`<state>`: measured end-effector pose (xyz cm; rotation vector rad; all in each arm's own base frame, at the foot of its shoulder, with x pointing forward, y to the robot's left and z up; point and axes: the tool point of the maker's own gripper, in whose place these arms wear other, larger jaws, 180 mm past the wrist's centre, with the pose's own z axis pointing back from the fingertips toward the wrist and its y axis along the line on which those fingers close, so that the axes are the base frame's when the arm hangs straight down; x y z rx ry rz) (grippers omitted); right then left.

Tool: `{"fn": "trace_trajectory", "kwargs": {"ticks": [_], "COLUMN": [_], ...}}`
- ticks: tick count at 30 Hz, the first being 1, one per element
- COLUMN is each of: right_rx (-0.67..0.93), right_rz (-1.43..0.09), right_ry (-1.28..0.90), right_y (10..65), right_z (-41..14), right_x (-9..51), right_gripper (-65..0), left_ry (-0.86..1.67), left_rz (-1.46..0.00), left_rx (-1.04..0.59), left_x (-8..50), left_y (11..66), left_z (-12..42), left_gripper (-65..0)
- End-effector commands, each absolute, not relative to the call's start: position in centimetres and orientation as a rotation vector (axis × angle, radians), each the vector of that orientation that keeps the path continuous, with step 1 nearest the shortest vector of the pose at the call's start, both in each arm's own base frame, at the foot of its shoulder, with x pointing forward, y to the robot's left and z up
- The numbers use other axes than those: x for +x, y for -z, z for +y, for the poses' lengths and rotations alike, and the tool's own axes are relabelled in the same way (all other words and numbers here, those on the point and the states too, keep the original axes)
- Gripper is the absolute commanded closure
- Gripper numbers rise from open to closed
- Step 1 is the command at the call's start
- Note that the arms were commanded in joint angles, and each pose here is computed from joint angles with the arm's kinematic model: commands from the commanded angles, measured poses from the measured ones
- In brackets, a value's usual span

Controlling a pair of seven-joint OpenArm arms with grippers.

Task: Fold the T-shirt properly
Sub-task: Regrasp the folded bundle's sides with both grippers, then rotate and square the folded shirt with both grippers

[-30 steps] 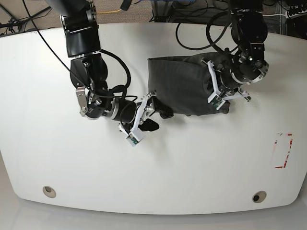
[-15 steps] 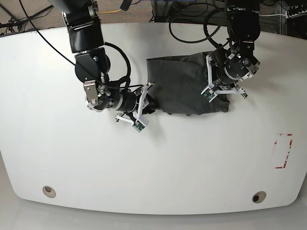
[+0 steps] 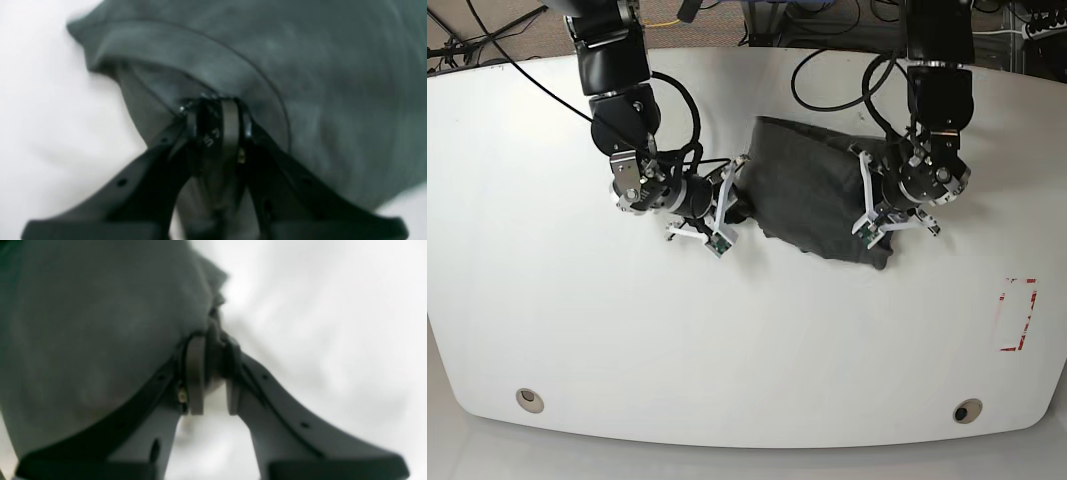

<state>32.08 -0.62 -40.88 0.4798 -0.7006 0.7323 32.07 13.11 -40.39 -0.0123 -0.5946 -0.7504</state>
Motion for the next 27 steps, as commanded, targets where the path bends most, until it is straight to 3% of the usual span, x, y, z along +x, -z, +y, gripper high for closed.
{"fn": "trace_trajectory", "kwargs": {"ticks": [1,12,17,27], "right_rx": [0.467,0.502,0.500,0.518], "right_rz": [-0.718,-0.698,-0.717,-0.727], "right_ry": [-0.758,-0.768,-0.793,-0.872], "right_y": [40.1,39.2,37.1,35.6], "right_z": [-1.0,1.5,2.8,5.8], "right_x": [31.4,26.3,26.1,26.3], "right_gripper": [-10.3,-10.6,-10.6,-10.6], "left_ry": [0.750,0.885,0.901,0.829], "left_rz": [-0.617,-0.811,-0.969,-0.859], "left_rx": [-0.002,0.048,0.121,0.189], "left_x": [33.8,37.5,38.5,34.5], "left_y": [39.7,33.0,27.2,29.1], "left_z": [13.3,9.4,9.0,12.8], "left_gripper": [-6.9,-6.9,-6.9,-6.9]}}
